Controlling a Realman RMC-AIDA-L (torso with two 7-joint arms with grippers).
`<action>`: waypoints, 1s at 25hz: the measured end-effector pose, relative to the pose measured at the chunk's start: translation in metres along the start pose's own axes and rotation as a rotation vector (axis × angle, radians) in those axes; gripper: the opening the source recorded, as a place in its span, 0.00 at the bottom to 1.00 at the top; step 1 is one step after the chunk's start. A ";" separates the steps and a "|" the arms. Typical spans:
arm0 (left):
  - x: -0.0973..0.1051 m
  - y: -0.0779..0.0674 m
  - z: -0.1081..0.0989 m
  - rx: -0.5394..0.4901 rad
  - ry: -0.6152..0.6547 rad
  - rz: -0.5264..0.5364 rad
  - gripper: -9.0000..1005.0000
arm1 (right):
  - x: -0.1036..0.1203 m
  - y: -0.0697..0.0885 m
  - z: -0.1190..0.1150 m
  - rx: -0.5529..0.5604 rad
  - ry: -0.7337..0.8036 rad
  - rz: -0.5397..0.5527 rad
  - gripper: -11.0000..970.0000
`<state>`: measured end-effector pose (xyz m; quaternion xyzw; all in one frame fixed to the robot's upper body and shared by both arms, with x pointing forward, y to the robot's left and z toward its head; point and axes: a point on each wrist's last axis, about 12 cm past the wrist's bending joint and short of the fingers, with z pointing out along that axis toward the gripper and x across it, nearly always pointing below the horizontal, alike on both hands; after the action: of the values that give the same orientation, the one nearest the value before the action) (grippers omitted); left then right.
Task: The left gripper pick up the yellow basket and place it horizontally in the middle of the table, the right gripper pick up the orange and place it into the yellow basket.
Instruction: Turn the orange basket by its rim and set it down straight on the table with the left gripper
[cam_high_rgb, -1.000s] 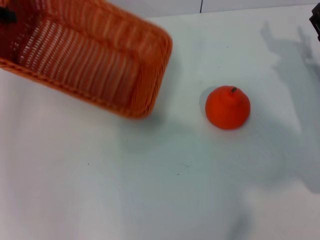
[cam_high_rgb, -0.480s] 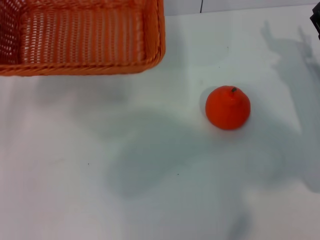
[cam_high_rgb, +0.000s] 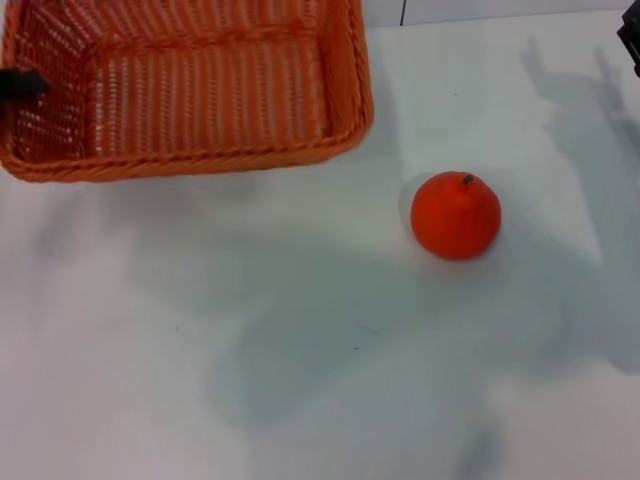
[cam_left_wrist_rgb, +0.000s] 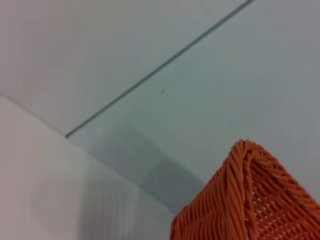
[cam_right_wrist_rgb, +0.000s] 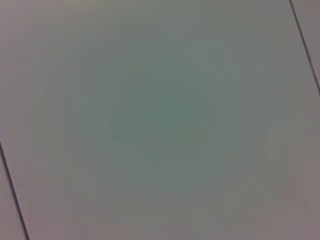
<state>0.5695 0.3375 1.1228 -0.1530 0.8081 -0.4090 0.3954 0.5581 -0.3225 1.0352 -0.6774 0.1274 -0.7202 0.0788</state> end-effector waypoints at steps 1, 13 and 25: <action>0.002 0.001 0.002 -0.003 0.006 -0.001 0.23 | -0.001 0.001 0.000 -0.004 -0.006 -0.001 0.97; 0.022 0.011 0.015 -0.052 0.023 -0.001 0.26 | 0.000 0.004 0.000 -0.013 -0.011 -0.007 0.97; 0.042 0.027 0.019 -0.067 0.027 -0.009 0.28 | -0.001 0.004 0.001 -0.019 -0.024 -0.008 0.97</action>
<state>0.5598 0.3198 1.0736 -0.1641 0.8259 -0.3857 0.3771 0.5586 -0.3263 1.0327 -0.6873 0.1306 -0.7110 0.0708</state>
